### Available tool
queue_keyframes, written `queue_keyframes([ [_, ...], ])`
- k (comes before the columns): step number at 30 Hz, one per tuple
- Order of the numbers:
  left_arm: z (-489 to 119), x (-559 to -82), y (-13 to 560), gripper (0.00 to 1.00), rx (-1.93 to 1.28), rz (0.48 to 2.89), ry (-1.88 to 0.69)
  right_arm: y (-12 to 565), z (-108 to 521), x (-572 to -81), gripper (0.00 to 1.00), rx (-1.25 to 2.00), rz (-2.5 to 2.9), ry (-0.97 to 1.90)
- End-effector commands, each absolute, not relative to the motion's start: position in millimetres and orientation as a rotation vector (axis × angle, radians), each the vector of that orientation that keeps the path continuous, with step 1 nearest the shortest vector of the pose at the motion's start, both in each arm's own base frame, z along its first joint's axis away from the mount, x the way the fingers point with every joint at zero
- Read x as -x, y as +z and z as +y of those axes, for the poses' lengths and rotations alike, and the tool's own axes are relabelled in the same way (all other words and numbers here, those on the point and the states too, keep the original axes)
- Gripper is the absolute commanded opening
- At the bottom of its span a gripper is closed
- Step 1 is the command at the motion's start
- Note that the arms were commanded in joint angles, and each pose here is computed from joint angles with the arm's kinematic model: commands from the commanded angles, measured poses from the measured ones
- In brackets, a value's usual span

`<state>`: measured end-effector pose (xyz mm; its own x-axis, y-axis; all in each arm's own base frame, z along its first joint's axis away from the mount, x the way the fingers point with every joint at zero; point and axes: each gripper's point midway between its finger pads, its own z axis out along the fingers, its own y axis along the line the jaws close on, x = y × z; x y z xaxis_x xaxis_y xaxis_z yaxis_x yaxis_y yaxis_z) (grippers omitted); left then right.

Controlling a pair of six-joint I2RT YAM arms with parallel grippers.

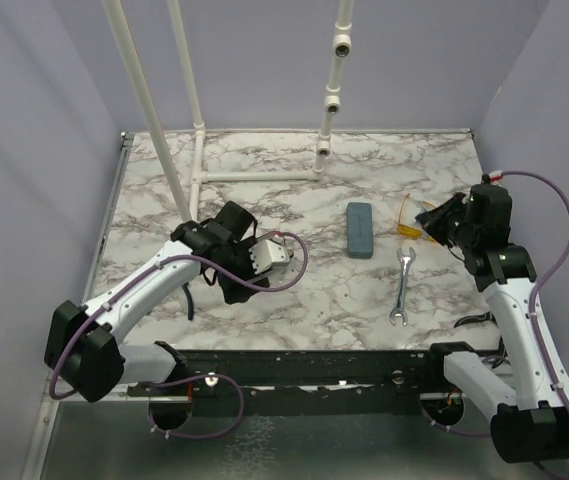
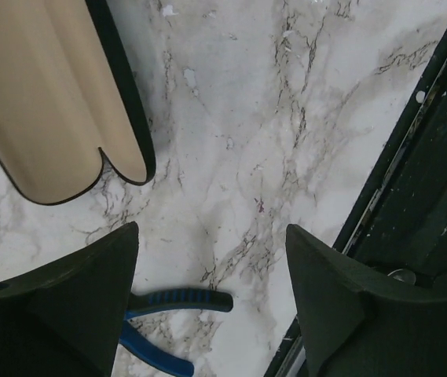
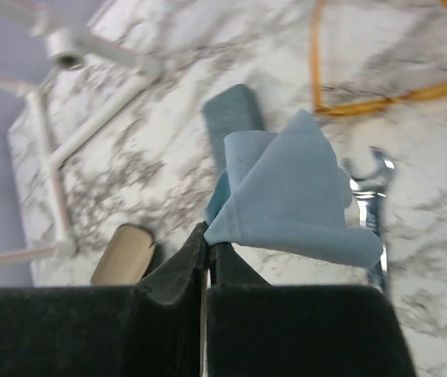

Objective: Organize the sunglasses
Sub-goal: Adjust the sunglasses case at the center of the board.

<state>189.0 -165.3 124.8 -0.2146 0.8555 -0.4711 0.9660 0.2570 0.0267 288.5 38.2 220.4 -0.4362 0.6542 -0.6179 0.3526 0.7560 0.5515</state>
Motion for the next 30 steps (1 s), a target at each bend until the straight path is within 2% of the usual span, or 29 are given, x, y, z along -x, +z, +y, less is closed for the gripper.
queue_keyframes([
  [1,-179,-193,118,0.76,-1.764,2.084,-0.45,276,112,-294,0.01,-0.298,2.032,0.796],
  [6,-211,-219,99,0.76,-1.782,1.951,-0.411,302,157,-293,0.01,-0.095,1.946,0.959],
  [16,-210,-263,61,0.73,-1.803,1.891,-0.16,290,175,-301,0.01,-0.005,1.942,1.041],
  [20,-213,-268,54,0.59,-1.845,1.862,-0.151,280,178,-303,0.01,0.012,1.967,1.047],
  [26,-204,-279,38,0.19,-1.962,1.819,-0.043,266,178,-305,0.01,0.022,1.99,1.03],
  [28,-201,-287,38,0.12,-1.979,1.804,-0.001,263,180,-305,0.01,0.031,1.998,1.036],
  [30,-201,-296,41,0.11,-1.982,1.786,0.024,260,182,-304,0.01,0.042,2.005,1.049],
])
